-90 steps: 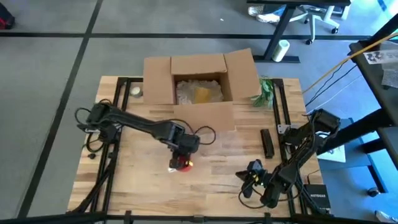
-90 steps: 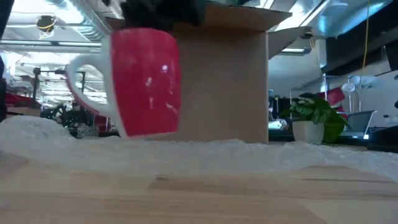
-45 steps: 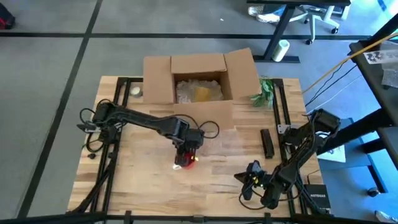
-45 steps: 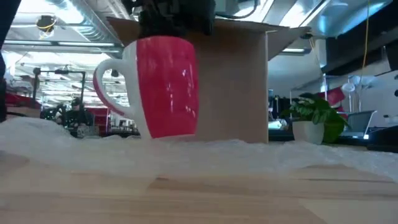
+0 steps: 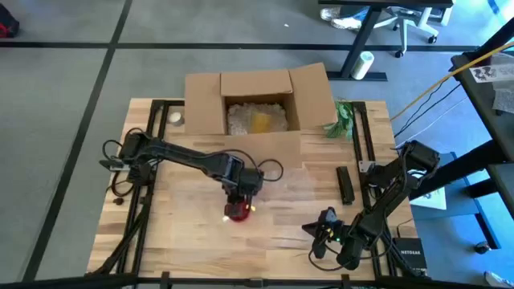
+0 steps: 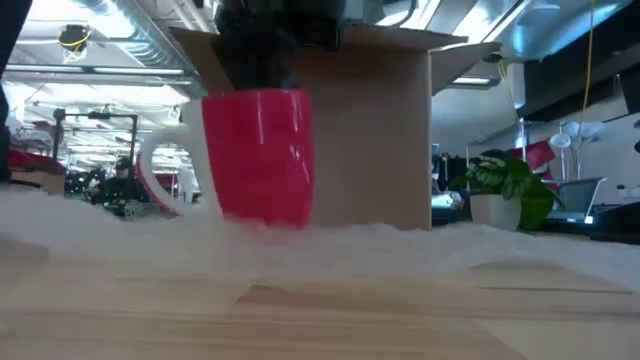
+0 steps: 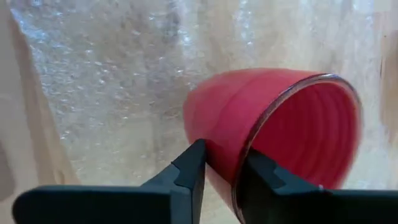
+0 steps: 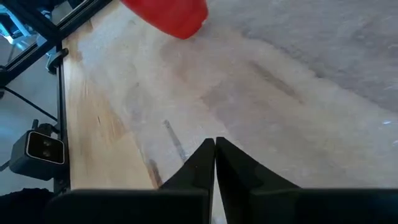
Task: Wrap mug
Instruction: Wrap the red mug with the transparent bubble wrap
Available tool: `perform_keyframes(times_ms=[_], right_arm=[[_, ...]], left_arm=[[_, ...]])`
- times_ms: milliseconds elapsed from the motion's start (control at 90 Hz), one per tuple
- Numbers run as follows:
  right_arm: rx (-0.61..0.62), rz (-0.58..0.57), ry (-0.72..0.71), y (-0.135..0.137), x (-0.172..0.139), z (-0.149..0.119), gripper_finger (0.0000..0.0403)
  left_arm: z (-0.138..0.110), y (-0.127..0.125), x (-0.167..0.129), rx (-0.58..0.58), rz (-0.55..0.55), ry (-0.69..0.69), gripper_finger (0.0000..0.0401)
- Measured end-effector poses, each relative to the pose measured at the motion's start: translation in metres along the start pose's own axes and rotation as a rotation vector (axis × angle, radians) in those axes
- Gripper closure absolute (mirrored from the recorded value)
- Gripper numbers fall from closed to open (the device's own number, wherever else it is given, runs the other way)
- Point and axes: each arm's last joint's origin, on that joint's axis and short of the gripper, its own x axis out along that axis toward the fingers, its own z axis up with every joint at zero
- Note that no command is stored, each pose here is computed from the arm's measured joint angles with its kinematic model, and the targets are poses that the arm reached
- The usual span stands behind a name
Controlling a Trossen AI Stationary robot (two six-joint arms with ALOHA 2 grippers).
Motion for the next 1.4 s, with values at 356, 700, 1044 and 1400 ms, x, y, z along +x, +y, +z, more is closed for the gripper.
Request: perform_keyframes(times_ms=[356,700,1044,1400], right_arm=[[0.016,0.027,-0.002,0.004,0.000,0.000,0.0403],[0.016,0.027,-0.002,0.004,0.000,0.000,0.0403],[-0.004,0.026,-0.002,0.004,0.000,0.000,0.0403],[-0.008,0.021,-0.007,0.003,0.000,0.000,0.0403]], left_arm=[[0.004,0.015,-0.002,0.016,0.073,-0.033,0.0293],[0.003,0.033,-0.008,0.011,0.102,-0.037,0.0283],[-0.006,0.049,-0.039,-0.030,0.120,-0.079,0.0283],[-0.011,0.029,-0.055,-0.021,0.050,-0.186,0.0283]])
